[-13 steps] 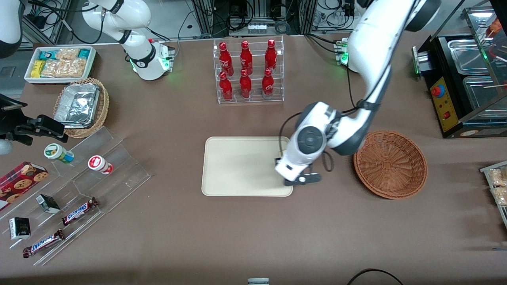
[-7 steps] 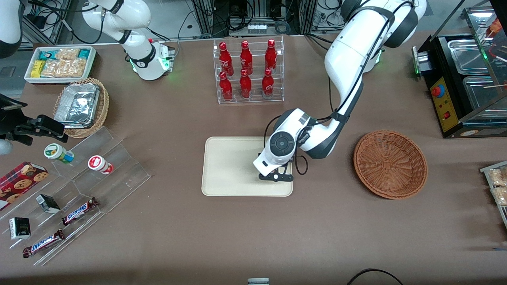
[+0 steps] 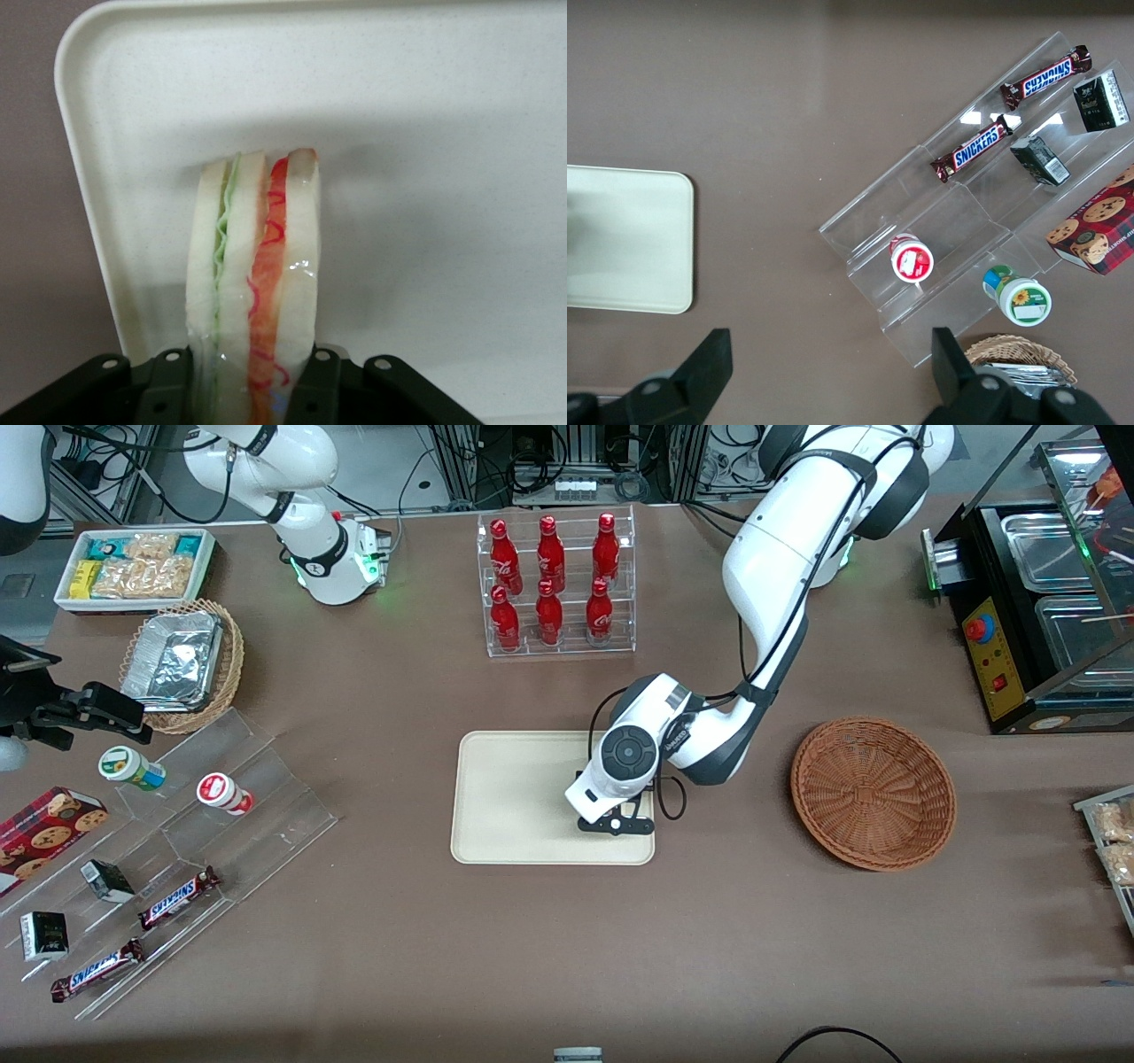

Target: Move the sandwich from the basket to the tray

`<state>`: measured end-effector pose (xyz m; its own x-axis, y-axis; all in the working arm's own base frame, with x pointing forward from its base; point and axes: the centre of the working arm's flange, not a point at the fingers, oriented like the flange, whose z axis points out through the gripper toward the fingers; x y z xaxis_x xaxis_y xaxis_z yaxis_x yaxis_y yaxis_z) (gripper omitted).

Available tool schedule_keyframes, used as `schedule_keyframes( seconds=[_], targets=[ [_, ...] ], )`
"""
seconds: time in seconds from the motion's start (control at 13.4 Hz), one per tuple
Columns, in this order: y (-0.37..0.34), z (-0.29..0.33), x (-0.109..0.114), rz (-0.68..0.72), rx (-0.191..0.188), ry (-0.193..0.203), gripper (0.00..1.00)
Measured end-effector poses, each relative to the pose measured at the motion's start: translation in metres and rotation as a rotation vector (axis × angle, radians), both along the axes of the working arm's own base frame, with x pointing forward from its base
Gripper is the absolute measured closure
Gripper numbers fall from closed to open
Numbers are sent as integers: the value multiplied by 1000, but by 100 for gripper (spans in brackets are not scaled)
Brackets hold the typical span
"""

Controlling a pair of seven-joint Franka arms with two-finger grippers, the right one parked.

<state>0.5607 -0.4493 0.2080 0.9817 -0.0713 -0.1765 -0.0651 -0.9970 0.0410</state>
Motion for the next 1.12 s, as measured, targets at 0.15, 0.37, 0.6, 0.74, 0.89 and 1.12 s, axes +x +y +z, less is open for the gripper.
schedule_keyframes(
  seconds=[0.15,0.37,0.6,0.74,0.89,1.12],
  targets=[
    [0,0,0,0,0,0,57],
    [-1,3,2,2,-6,-9,33],
    [1,14,10,13,-14,-28,25],
    [19,49,23,34,12,-20,18],
    [60,98,41,84,50,-10,1],
    [142,162,69,197,65,-51,0]
  ],
)
